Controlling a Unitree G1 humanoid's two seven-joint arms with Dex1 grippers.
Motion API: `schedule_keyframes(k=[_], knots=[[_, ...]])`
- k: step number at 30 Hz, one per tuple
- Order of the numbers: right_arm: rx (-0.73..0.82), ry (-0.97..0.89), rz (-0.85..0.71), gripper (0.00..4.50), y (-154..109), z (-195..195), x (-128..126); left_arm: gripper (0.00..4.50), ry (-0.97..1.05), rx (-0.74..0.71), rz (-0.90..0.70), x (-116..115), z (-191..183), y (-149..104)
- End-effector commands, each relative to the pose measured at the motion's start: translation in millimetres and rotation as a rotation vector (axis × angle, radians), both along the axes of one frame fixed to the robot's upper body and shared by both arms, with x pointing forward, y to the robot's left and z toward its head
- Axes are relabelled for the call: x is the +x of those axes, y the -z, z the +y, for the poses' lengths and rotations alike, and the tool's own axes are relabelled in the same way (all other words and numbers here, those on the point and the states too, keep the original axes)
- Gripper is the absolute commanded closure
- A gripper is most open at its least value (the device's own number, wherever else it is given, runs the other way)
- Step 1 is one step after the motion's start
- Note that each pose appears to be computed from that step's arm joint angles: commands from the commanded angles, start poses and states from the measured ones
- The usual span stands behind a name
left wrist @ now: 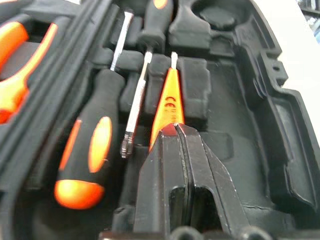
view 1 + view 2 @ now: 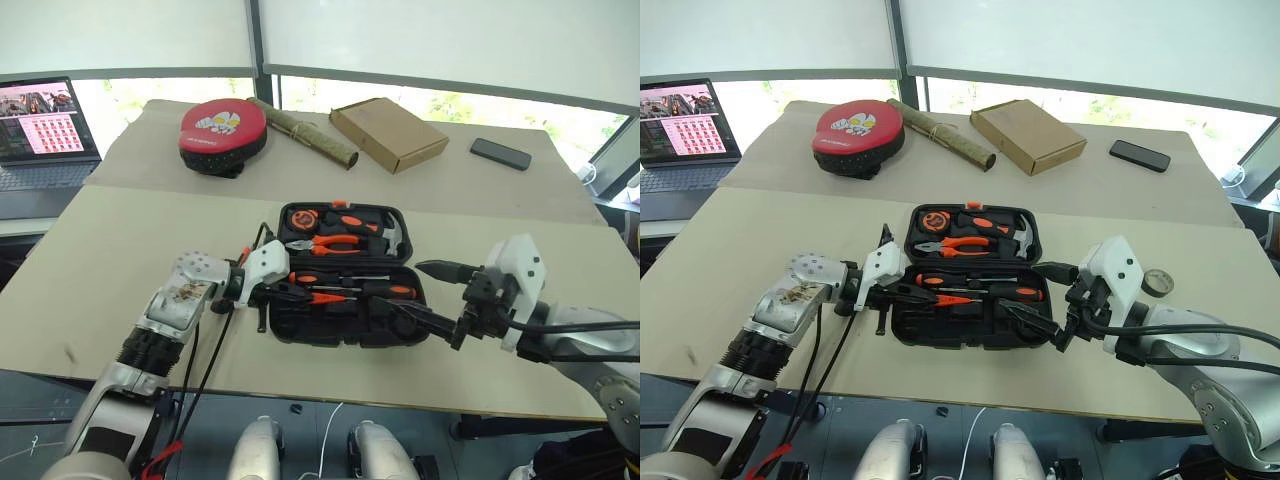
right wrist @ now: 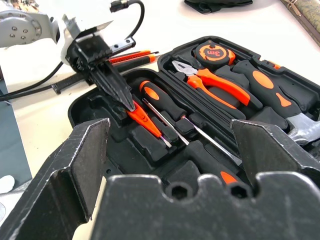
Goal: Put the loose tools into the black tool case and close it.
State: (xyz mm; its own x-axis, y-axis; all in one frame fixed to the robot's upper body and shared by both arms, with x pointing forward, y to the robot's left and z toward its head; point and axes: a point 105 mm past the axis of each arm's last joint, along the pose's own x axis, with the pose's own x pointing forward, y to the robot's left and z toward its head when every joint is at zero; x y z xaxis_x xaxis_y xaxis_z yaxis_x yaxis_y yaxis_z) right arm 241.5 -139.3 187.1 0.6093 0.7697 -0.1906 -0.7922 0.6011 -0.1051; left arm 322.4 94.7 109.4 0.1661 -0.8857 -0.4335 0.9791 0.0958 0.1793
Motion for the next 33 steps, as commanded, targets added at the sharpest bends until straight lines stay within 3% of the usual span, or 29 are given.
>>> schedule_keyframes(k=[1,10,15,17,20,23,27,30,33], knots=[[0.004,-0.003,-0.041,0.00,-7.2,0.9,-1.2,4.47,-0.018,0.046,0.014,3.0,2.1,15.7],[0.002,-0.013,-0.038,0.00,-6.9,2.0,-2.3,4.47,-0.009,0.057,0.052,-3.6,9.5,33.8],[-0.005,-0.026,-0.040,0.00,-6.5,3.3,-1.6,4.47,-0.026,0.020,0.035,-6.9,12.4,23.1],[-0.009,-0.048,-0.054,0.00,-9.7,6.4,0.6,4.47,-0.092,-0.022,0.004,-2.5,24.2,0.8],[-0.005,-0.093,-0.074,0.00,-16.7,12.6,4.2,3.75,-0.224,-0.107,-0.028,-2.8,53.9,-41.3],[-0.009,-0.145,-0.071,0.00,-17.3,18.6,6.1,2.63,-0.358,-0.116,-0.031,-18.2,89.3,-57.1],[-0.040,-0.253,-0.064,0.00,-12.7,29.3,8.9,1.21,-0.698,-0.073,-0.002,-55.2,163.8,-52.1],[-0.062,-0.299,-0.066,0.00,-10.3,32.1,10.6,0.20,-0.829,-0.048,0.028,-75.7,187.0,-44.2],[-0.074,-0.327,-0.070,0.00,-9.7,33.4,12.1,0.09,-0.860,-0.026,0.044,-82.6,187.9,-42.3]])
